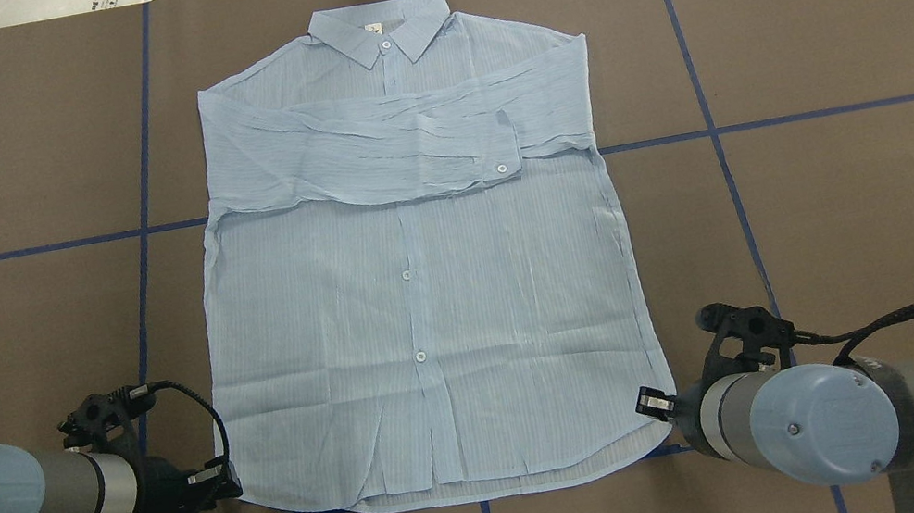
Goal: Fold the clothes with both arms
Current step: 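Close both grippers on the hem corners and begin lifting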
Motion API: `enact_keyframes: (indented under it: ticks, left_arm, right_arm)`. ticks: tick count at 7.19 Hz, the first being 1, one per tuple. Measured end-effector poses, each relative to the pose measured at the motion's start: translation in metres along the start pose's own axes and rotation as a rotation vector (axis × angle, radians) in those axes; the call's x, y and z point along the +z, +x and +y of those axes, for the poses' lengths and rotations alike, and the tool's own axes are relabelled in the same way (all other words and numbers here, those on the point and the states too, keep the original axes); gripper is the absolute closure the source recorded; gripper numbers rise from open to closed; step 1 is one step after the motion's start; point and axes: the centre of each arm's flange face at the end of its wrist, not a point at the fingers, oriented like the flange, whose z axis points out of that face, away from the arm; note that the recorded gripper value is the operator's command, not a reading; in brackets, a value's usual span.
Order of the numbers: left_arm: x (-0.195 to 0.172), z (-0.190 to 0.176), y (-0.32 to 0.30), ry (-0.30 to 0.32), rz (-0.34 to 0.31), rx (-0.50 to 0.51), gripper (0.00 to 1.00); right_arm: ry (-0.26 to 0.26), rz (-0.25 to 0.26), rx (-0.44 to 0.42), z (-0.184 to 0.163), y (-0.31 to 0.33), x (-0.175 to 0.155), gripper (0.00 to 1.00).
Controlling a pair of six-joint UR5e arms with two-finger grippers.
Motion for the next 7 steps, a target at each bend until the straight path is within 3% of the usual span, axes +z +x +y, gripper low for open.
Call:
enact_keyframes:
  ticks: [1,2,5,7]
  left_arm:
    - [0.0,0.0,0.0,0.0,0.0,0.0,0.97]
    - [0.0,0.0,0.0,-0.001,-0.001,0.0,1.0]
    - [-0.005,0.002,0.0,-0.008,-0.005,-0.002,1.0]
    - [-0.031,0.011,0.006,-0.021,-0.006,-0.034,1.0]
  right_arm:
    - [0.0,0.0,0.0,0.0,0.0,0.0,1.0]
    - [0.001,0.0,0.0,0.0,0.0,0.0,1.0]
    - [0.001,-0.002,0.0,0.0,0.0,0.0,1.0]
    - [-0.007,-0.006,-0.003,0.002,0.001,-0.005,1.0]
